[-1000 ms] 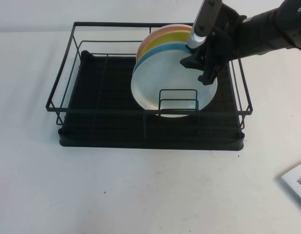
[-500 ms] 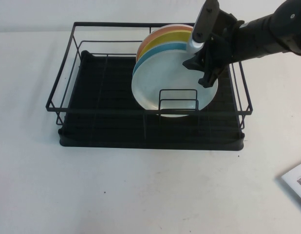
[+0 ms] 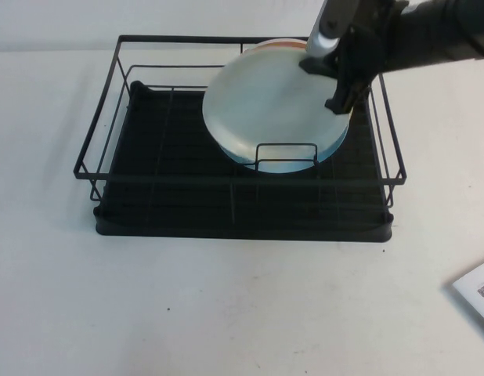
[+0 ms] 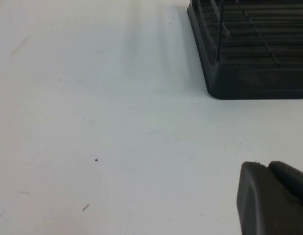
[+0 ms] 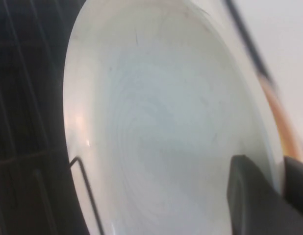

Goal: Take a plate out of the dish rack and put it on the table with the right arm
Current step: Grasp the plate from the shelf, then place the plate from the table

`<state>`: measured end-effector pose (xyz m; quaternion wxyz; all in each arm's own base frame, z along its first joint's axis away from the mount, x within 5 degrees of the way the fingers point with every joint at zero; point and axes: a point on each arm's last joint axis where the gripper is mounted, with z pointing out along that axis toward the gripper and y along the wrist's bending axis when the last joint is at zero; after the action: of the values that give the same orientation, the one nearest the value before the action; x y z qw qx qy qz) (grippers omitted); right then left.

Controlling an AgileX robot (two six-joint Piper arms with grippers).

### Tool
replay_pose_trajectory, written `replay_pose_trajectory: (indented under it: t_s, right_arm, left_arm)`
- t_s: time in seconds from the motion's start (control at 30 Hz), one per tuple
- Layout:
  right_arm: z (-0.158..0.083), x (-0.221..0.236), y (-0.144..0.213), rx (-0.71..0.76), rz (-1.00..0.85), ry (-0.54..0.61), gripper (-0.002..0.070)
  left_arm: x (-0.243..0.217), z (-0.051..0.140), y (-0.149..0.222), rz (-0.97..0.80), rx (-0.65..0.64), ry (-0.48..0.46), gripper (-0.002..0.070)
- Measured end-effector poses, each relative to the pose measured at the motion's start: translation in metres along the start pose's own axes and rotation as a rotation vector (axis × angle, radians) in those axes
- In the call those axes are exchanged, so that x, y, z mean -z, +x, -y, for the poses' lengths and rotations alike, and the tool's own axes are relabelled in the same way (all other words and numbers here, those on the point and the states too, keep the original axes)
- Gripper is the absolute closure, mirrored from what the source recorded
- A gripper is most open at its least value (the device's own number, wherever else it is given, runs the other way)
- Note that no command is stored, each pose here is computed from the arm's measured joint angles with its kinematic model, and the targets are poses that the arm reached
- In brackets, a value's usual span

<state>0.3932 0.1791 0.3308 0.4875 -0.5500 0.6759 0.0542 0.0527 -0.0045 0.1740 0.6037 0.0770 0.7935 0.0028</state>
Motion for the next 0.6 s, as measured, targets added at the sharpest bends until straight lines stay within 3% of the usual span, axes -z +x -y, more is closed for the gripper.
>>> replay_pose_trajectory:
  t_s: [0.4, 0.6]
  right_arm:
    - [0.001, 0.088, -0.055, 0.075, 0.129, 0.062, 0.0619]
    - [-0.013, 0.144, -0.074, -0.027, 0.126, 0.042, 0.062]
  left_arm:
    - [0.0, 0.0, 0.0, 0.0, 0.0, 0.0, 0.0679]
    - [0.0, 0.0, 0.0, 0.0, 0.0, 0.0, 0.0679]
